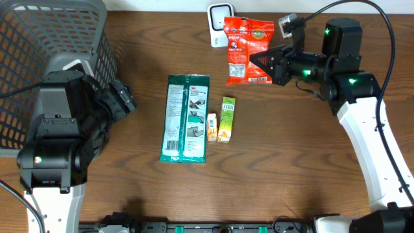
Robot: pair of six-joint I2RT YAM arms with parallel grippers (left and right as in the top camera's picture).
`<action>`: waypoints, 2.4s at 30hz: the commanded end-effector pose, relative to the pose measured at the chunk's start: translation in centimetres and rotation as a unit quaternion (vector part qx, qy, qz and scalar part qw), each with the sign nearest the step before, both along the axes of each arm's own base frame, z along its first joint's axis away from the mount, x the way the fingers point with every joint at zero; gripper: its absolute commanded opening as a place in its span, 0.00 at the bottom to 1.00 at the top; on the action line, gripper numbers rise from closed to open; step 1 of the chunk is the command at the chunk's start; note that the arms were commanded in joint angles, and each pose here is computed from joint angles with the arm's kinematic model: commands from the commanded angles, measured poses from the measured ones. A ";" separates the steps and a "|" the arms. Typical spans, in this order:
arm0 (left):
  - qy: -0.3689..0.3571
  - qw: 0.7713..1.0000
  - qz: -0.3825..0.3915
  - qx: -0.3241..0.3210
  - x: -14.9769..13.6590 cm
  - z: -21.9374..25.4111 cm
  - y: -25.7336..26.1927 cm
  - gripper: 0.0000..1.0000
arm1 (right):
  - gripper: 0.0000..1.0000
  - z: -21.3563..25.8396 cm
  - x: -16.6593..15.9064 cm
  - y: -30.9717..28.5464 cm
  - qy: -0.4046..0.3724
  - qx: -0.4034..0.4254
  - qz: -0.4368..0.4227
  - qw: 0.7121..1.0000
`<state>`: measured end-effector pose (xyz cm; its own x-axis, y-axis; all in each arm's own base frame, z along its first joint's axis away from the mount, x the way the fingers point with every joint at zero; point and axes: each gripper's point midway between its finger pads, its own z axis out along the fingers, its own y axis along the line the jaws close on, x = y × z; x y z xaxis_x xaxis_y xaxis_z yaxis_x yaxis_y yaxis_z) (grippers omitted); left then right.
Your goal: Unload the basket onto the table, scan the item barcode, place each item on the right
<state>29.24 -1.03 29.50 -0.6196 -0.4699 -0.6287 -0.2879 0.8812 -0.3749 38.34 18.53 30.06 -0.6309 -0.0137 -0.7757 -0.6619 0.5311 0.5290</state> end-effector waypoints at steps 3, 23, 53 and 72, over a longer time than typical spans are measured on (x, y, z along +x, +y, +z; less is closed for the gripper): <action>-0.008 1.000 -0.003 0.002 0.0 0.7 0.0 0.87 | 0.01 1.9 -1.1 0.7 -0.007 0.029 0.036 0.999; -0.072 0.960 -0.238 -0.132 0.5 4.1 -9.4 0.84 | 0.01 3.3 -5.1 2.1 0.036 0.098 0.138 0.985; -0.171 0.775 -0.579 -0.188 -1.0 6.3 -23.8 0.73 | 0.01 6.1 -6.2 3.5 0.104 0.159 0.170 0.967; -0.152 0.809 -0.544 -0.161 0.9 4.5 -23.3 0.71 | 0.01 7.2 -7.6 5.8 0.114 0.168 0.206 0.957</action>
<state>29.54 -24.31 33.85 -0.6393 0.0752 -0.7653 0.7286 0.3775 -0.5715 31.69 24.00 35.87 -0.7720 -0.0523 -0.6335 -0.6357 0.0697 0.7688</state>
